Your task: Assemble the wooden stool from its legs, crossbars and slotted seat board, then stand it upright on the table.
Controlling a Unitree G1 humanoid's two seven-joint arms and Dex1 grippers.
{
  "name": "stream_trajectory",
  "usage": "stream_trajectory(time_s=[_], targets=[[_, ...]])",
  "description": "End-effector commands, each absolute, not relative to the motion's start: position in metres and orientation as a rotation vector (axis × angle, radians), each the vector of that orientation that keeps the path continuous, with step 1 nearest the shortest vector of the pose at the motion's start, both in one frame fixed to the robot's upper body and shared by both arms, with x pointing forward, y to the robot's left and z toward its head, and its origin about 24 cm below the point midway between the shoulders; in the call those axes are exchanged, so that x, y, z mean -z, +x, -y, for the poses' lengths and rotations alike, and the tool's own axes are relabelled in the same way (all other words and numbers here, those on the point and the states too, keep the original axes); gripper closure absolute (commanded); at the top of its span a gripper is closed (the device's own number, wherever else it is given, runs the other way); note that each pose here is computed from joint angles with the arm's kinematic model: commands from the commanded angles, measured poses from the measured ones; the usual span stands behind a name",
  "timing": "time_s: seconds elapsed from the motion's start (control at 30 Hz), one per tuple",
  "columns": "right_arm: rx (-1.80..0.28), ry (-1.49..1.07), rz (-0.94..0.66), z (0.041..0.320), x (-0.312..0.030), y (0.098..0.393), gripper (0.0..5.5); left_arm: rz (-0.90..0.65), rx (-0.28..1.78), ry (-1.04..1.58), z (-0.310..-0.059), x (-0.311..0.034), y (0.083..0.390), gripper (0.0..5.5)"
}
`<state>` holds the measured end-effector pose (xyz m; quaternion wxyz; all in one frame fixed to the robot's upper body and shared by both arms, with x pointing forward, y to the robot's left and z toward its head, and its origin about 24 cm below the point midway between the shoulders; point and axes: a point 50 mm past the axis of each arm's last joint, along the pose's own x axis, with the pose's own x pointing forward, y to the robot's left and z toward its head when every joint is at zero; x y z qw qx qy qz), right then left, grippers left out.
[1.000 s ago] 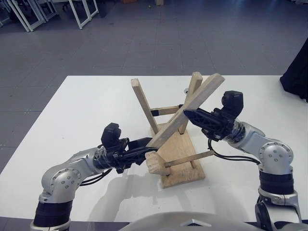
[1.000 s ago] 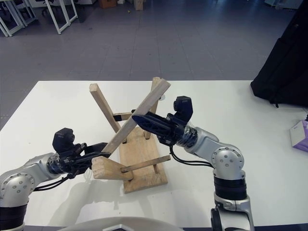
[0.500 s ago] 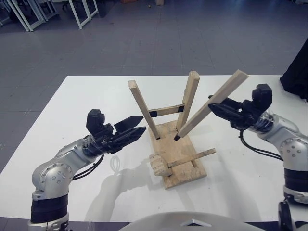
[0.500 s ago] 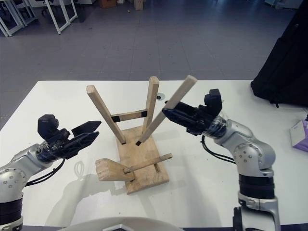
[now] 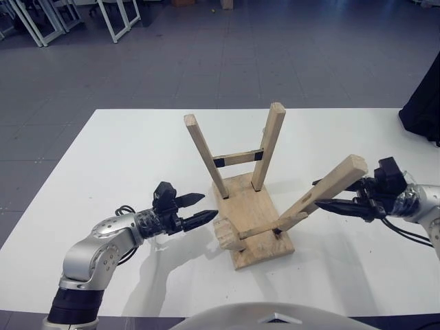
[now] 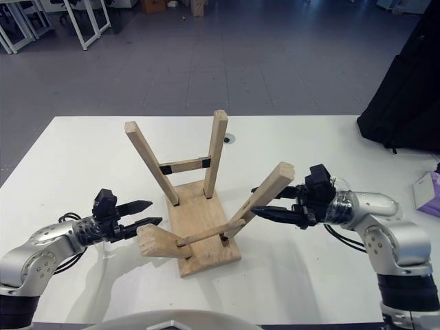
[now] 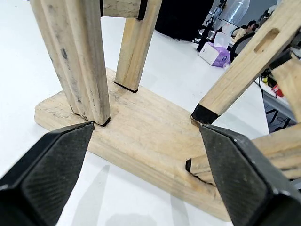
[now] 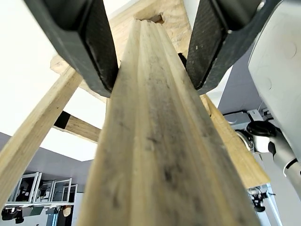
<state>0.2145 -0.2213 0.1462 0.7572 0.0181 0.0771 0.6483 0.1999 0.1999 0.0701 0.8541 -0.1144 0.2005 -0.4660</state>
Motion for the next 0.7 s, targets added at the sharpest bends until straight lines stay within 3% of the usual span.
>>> stream_trajectory(time_s=[0.03,0.23,0.4,0.7], targets=[[-1.467,-0.001,-0.270,0.220,-0.143,0.209,3.43,-0.446,0.954,-0.194,-0.204,-0.064,0.200,1.33],[-1.553,-0.111,-0.288,0.217,-0.155,0.212,3.43,-0.417,0.959,-0.205,-0.201,-0.061,0.200,1.33],[-1.506,-0.272,-0.246,0.209,-0.155,0.224,3.44,-0.424,0.964,-0.206,-0.198,-0.057,0.197,1.33],[-1.555,-0.401,-0.249,0.189,-0.167,0.218,3.45,-0.410,0.976,-0.226,-0.190,-0.057,0.191,1.33]])
